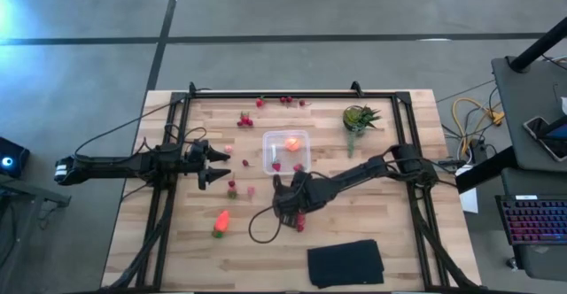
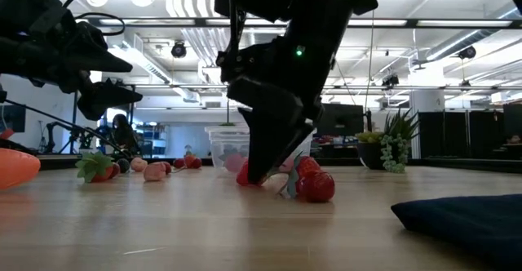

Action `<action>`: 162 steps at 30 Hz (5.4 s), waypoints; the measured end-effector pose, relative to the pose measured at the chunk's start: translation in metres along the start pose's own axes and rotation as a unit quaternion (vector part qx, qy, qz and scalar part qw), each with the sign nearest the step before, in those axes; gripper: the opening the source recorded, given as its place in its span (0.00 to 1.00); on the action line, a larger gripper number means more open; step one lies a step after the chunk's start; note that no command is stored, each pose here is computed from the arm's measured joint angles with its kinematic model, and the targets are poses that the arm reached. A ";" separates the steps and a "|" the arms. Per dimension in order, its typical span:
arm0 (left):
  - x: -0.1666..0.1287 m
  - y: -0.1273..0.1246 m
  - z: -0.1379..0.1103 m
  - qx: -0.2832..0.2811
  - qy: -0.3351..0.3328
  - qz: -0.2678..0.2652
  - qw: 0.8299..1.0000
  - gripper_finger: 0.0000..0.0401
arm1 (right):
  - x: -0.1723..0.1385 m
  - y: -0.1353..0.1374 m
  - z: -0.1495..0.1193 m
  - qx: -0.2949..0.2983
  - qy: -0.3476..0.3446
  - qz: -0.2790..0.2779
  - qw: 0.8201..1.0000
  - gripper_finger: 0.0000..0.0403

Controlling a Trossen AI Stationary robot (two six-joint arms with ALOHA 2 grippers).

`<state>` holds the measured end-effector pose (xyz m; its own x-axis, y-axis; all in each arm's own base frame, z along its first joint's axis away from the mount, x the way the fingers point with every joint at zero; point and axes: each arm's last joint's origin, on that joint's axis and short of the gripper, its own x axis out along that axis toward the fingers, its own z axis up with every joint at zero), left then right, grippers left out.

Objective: Pick and placing Produce into tupperware
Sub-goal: Put the strawberry into the transparent bin

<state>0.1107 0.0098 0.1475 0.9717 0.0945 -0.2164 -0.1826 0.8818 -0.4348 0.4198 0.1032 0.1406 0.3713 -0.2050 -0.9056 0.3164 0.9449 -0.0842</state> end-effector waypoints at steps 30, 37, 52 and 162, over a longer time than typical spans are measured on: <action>0.000 0.000 0.000 0.000 0.000 0.000 1.000 0.76 | 0.006 -0.008 0.006 -0.019 -0.012 0.005 1.000 0.42; 0.000 0.000 0.000 0.000 0.000 0.000 1.000 0.76 | 0.001 -0.007 0.011 -0.016 -0.020 0.010 1.000 0.34; 0.000 0.000 0.000 0.000 0.000 0.000 1.000 0.76 | -0.072 -0.050 0.076 0.080 -0.119 -0.108 0.984 0.31; 0.000 0.000 0.000 0.000 0.000 0.000 1.000 0.76 | -0.025 0.028 -0.026 0.249 0.101 0.031 0.963 0.65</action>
<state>0.1107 0.0098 0.1475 0.9718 0.0944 -0.2163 -0.1824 0.8819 -0.4347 0.3969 0.1414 0.1501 0.2418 -0.0511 -0.9690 0.6976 0.7033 0.1370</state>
